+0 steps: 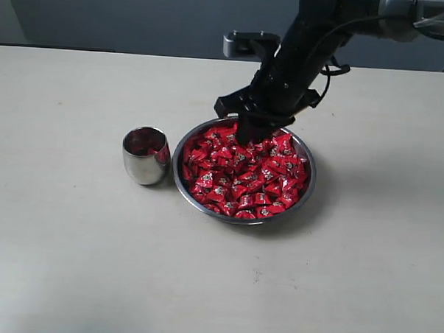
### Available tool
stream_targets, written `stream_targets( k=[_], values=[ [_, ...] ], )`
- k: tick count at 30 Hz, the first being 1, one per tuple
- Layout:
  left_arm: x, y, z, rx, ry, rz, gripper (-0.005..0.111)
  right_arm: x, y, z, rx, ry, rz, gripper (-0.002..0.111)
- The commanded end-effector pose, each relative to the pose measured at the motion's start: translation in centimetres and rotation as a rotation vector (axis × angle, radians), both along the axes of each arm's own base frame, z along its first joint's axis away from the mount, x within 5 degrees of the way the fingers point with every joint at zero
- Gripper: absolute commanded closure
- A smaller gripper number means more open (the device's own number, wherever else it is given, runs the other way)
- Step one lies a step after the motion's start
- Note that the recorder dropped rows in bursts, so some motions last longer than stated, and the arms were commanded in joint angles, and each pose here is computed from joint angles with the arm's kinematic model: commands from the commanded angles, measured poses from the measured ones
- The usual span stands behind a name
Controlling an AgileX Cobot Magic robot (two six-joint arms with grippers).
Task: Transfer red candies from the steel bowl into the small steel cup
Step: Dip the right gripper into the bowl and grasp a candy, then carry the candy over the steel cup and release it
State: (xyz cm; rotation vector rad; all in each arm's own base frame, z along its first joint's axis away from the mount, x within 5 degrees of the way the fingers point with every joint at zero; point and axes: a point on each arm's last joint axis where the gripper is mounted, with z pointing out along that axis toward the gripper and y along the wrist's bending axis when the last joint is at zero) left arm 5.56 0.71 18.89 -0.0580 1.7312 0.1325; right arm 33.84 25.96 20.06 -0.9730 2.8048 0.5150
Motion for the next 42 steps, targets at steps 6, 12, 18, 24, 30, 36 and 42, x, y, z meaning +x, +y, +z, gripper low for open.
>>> stream_targets(
  k=[6,12,18,24,30,36,42],
  values=[
    [-0.1,0.0,0.3,0.002,-0.015,0.002,0.106,0.9,0.1,-2.4,0.084,-0.025,-0.115,0.077],
    [-0.1,0.0,0.3,0.002,-0.015,0.002,0.106,1.3,0.5,-4.5,0.090,-0.001,-0.147,0.065],
    [-0.1,0.0,0.3,0.002,-0.015,0.002,0.106,1.6,0.4,-6.0,0.054,0.002,-0.166,0.064],
    [-0.1,0.0,0.3,0.002,-0.015,0.002,0.106,1.9,0.1,-7.3,-0.002,-0.004,-0.174,0.066],
    [-0.1,0.0,0.3,0.002,-0.015,0.002,0.106,1.9,-0.3,-6.3,-0.023,-0.030,-0.175,0.108],
    [-0.1,0.0,0.3,0.002,-0.015,0.002,0.106,1.0,-0.8,-0.5,0.034,-0.103,-0.157,0.108],
    [-0.1,0.0,0.3,0.002,-0.015,0.002,0.106,-2.0,3.8,2.8,0.294,-0.057,-0.014,0.108]
  ],
)
